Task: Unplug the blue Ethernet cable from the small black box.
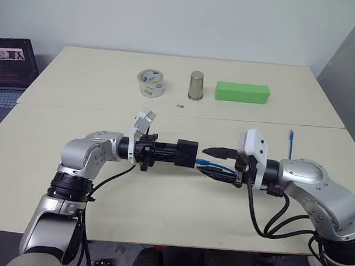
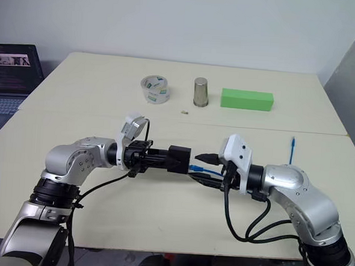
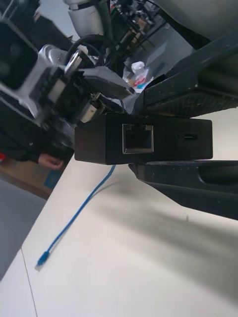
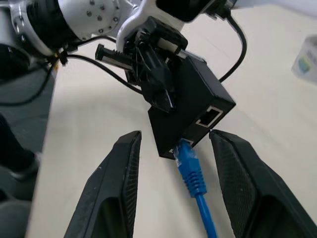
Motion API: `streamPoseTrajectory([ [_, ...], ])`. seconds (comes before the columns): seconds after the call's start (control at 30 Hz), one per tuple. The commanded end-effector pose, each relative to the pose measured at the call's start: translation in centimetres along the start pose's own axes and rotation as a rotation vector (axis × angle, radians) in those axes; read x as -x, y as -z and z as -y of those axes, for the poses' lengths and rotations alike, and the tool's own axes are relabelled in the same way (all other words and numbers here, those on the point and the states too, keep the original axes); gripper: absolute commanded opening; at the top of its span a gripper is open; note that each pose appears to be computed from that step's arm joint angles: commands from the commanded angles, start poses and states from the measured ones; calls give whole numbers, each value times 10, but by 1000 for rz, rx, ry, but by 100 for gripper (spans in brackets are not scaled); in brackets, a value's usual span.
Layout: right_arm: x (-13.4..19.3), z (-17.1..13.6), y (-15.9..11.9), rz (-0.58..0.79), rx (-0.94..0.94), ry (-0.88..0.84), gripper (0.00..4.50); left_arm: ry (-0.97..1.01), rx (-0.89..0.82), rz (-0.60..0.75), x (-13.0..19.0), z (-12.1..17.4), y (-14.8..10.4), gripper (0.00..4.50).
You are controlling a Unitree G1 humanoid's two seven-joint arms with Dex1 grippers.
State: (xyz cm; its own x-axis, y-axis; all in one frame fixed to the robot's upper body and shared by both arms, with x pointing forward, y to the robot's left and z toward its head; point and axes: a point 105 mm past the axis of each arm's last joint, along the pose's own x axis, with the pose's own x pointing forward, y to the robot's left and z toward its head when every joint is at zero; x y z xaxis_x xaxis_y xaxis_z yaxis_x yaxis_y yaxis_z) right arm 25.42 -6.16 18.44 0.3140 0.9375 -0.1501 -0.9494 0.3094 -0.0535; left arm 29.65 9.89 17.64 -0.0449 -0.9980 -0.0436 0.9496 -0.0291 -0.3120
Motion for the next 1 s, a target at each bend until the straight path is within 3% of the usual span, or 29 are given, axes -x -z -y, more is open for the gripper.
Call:
streamPoseTrajectory([
  [0.03,2,5,-4,33,-89,9,231,57,-80,-12,-6,12,-14,78],
  [0.7,6,5,-2,-1,-175,-41,231,47,-93,2,-8,13,-16,78],
  [1.0,5,5,2,-32,-159,-47,11,60,-94,6,-10,14,-15,78],
])
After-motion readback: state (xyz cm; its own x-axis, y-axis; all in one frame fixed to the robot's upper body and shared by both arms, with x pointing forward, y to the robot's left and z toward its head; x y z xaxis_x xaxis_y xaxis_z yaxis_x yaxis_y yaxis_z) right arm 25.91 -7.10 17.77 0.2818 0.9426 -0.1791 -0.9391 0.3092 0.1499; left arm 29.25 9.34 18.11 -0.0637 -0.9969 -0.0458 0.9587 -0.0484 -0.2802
